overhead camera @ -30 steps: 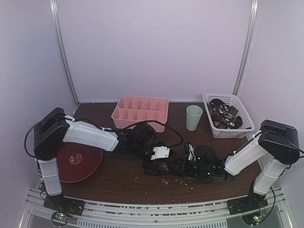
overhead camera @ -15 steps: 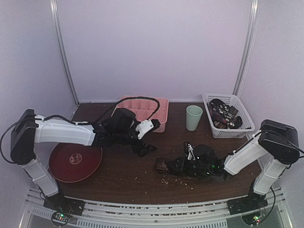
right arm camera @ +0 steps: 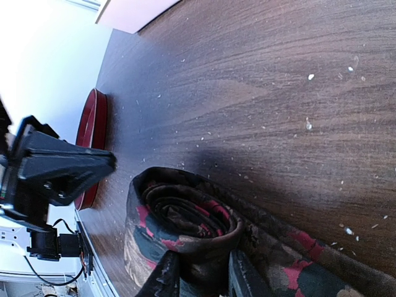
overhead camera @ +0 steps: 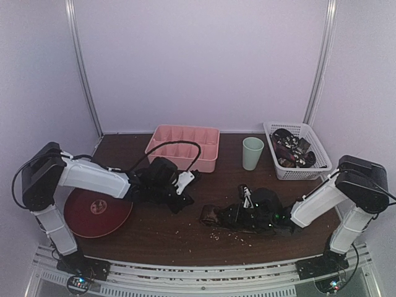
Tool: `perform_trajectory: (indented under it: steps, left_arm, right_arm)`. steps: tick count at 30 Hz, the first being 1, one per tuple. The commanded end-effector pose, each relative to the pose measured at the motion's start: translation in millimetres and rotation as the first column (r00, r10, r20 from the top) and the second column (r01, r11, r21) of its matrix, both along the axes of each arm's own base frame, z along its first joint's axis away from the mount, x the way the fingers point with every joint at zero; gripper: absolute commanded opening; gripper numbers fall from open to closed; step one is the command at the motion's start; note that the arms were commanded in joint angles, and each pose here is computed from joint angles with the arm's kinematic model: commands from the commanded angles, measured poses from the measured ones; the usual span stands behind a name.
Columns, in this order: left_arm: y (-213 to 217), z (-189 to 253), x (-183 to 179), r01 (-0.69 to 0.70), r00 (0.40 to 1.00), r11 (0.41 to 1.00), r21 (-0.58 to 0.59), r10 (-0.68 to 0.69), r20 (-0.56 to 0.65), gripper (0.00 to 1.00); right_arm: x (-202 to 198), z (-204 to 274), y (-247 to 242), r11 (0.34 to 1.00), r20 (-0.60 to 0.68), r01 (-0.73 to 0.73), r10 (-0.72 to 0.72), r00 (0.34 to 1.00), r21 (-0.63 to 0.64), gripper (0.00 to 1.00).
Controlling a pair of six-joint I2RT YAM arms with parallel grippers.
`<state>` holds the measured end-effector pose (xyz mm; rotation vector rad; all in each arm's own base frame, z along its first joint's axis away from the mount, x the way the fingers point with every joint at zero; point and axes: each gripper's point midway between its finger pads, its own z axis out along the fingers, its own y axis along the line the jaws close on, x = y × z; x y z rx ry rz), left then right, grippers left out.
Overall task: Roll the ties
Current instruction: Roll the tie at the center of the board.
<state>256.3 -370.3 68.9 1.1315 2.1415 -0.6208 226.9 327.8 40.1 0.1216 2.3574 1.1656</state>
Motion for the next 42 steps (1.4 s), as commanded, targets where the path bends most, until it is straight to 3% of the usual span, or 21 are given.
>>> perform_trajectory:
  steps: [1, 14, 30, 42]
  left_arm:
    - [-4, -12, -1, -0.047, 0.997, 0.998, -0.047, 0.044, -0.059, 0.00]
    - [-29, -44, -26, -0.009, 0.982, 0.988, -0.153, -0.020, -0.186, 0.00]
    - [-55, -6, -40, 0.074, 0.969, 0.942, -0.327, -0.145, -0.200, 0.00]
    - [-74, 6, -41, 0.102, 0.965, 0.940, -0.325, -0.173, -0.196, 0.00]
  right_arm:
    - [-3, -21, -15, 0.994, -0.031, 0.016, -0.020, 0.999, -0.104, 0.29]
    - [1, -19, -19, 0.990, -0.009, 0.026, -0.027, 1.000, -0.137, 0.30]
    - [1, -13, -23, 0.984, 0.012, 0.013, -0.011, 1.000, -0.176, 0.30]
    - [-1, -8, -15, 0.977, 0.037, -0.026, 0.035, 0.999, -0.210, 0.29]
